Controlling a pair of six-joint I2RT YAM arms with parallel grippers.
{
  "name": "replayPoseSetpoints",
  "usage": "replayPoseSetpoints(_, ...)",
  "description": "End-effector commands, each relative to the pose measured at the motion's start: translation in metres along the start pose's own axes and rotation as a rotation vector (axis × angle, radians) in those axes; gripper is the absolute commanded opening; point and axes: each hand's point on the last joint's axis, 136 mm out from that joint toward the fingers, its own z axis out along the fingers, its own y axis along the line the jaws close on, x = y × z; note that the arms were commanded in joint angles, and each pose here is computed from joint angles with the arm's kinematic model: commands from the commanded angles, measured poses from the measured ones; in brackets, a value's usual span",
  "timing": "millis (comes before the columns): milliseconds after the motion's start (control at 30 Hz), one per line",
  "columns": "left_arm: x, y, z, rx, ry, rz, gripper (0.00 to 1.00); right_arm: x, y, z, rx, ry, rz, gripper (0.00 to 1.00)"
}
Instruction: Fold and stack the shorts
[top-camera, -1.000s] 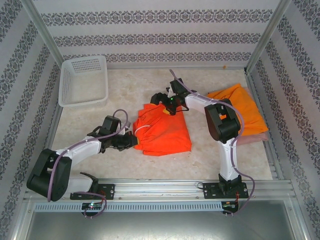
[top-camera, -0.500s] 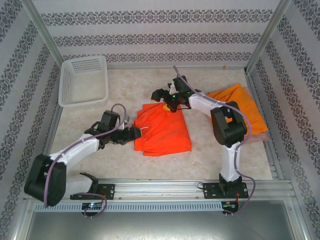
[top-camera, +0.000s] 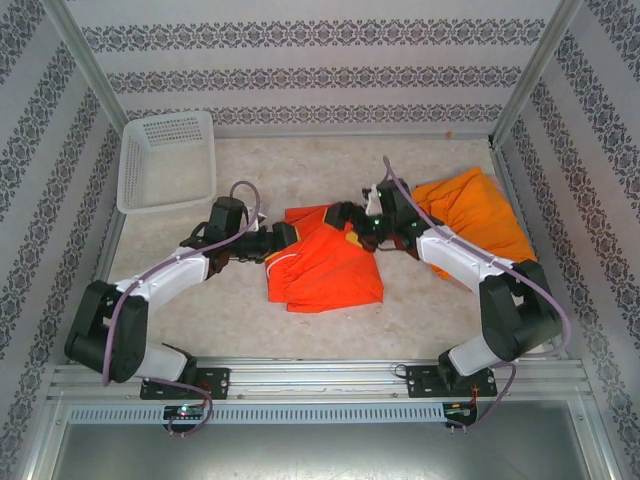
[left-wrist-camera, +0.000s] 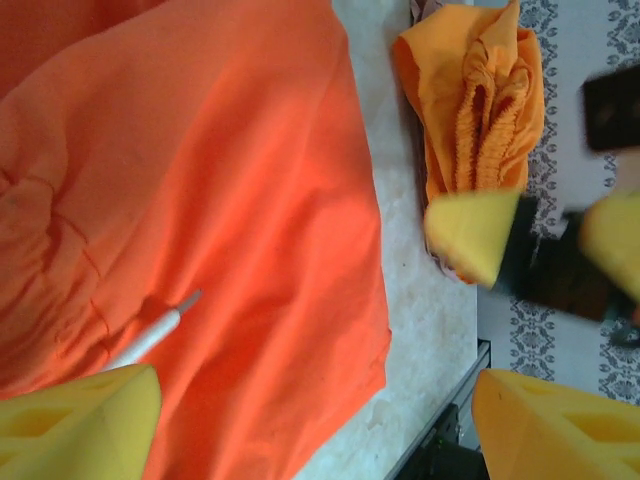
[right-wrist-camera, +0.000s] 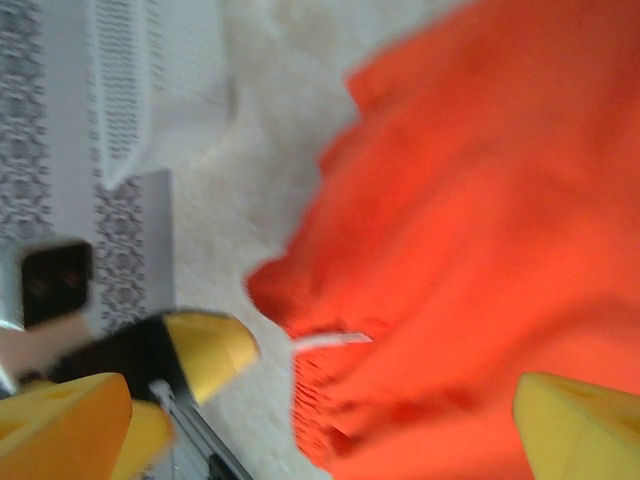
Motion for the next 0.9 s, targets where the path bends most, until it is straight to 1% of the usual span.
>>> replayPoseSetpoints(0,-0.023,-0.008,0.012,0.075,-0.071,0.029,0.81,0.025,-0.017,0.001,0.016,0.020,0.057,0.98)
replayPoseSetpoints(67,-0.029,0.008,0.019,0.051,-0.086,0.010,0.81,0.041,-0.033,0.004,0.043,0.043,0.085,0.98)
replayPoseSetpoints(167,-0.034,0.043,0.025,0.001,-0.114,-0.037,0.80,0.060,-0.059,0.005,0.084,0.066,0.137,0.98)
replayPoseSetpoints(333,-0.022,0.101,0.033,-0.106,-0.088,-0.093,0.78,0.082,-0.092,0.004,0.141,0.084,0.187,0.98)
replayPoseSetpoints(433,-0.017,0.117,0.035,-0.132,-0.078,-0.107,0.77,0.090,-0.101,0.003,0.154,0.089,0.204,0.98)
replayPoseSetpoints(533,-0.025,0.108,0.028,-0.127,-0.088,-0.082,0.76,0.089,-0.100,0.000,0.151,0.074,0.196,0.98)
replayPoseSetpoints(667,-0.043,0.067,0.007,-0.094,-0.118,0.006,0.78,0.072,-0.076,-0.007,0.112,0.051,0.127,0.98)
replayPoseSetpoints(767,-0.052,0.026,-0.018,-0.048,-0.150,0.081,0.82,0.053,-0.053,-0.018,0.103,0.021,0.027,0.98)
replayPoseSetpoints(867,-0.052,-0.004,-0.043,-0.026,-0.180,0.152,0.86,0.029,-0.033,-0.035,0.099,-0.050,-0.140,0.98)
